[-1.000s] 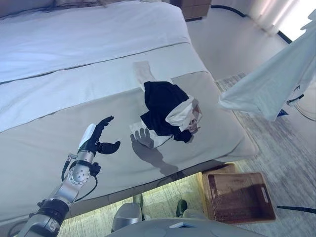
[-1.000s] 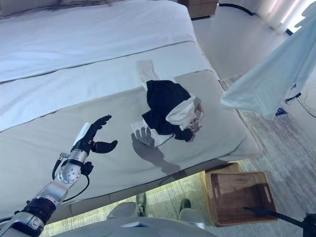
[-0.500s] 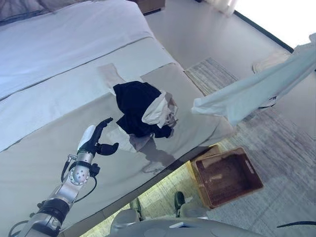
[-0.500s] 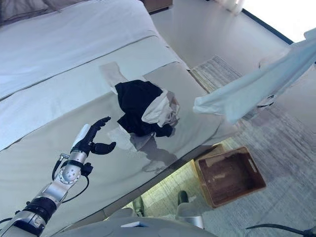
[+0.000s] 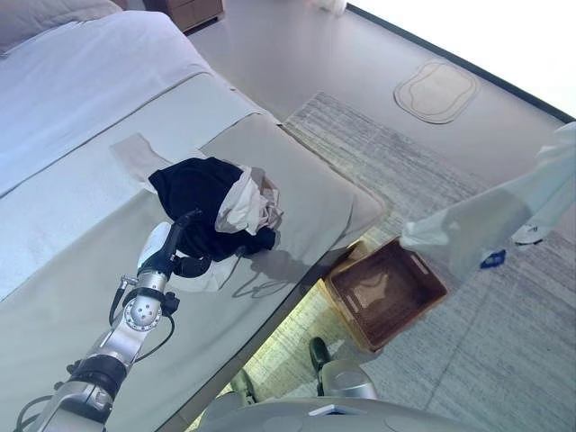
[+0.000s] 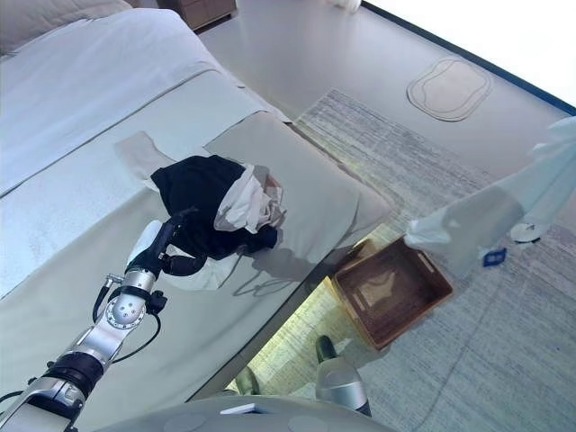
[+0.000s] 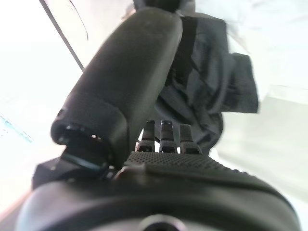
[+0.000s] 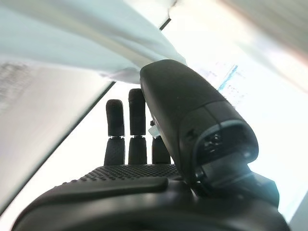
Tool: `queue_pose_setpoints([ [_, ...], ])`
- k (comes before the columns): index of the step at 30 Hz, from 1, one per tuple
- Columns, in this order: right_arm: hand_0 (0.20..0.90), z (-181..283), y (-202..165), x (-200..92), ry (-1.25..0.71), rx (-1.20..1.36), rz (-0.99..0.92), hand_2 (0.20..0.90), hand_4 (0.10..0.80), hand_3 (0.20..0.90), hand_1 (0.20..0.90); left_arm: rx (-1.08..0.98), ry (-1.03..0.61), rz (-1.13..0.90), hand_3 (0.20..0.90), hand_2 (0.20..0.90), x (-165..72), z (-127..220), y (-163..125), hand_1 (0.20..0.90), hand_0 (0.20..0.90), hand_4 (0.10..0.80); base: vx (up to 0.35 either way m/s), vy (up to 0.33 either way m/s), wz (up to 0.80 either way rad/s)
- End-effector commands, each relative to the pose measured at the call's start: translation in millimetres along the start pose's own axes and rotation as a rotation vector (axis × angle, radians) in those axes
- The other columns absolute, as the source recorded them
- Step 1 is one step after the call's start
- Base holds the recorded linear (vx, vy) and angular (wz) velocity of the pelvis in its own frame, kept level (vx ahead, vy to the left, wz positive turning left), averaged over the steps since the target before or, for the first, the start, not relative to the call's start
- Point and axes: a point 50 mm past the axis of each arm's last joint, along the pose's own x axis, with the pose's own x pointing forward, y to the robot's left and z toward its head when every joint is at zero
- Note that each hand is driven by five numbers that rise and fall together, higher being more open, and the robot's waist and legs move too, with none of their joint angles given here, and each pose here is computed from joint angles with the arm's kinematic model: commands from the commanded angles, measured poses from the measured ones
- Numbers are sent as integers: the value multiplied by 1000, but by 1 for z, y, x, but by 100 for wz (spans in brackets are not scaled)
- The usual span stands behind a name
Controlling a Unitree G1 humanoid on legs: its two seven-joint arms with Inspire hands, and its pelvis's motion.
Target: Pick up the clothes from the bed and place them into the basket
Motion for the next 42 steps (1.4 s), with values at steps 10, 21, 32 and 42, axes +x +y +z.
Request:
queue_pose_setpoints([
  [10,300,16,24,-8,-181,21,103,300,100,200,300,-9,-137,102,900,900,20,28,24,900,900,800,-2,-10,-6],
  [21,300,-24,63,-19,-66,56,196,300,100,200,300,-9,-148,75,900,900,24,32,21,900,900,800,-15,-4,0],
  [32,300,-90,93,-48,126,120,199,300,100,200,300,-16,-179,87,900,900,24,38,21,900,900,800,-31,-15,0],
  [42,300,-107,96,-55,171,195,113,300,100,200,300,-34,-203,100,900,900,29,47,20,900,900,800,-49,1,1],
])
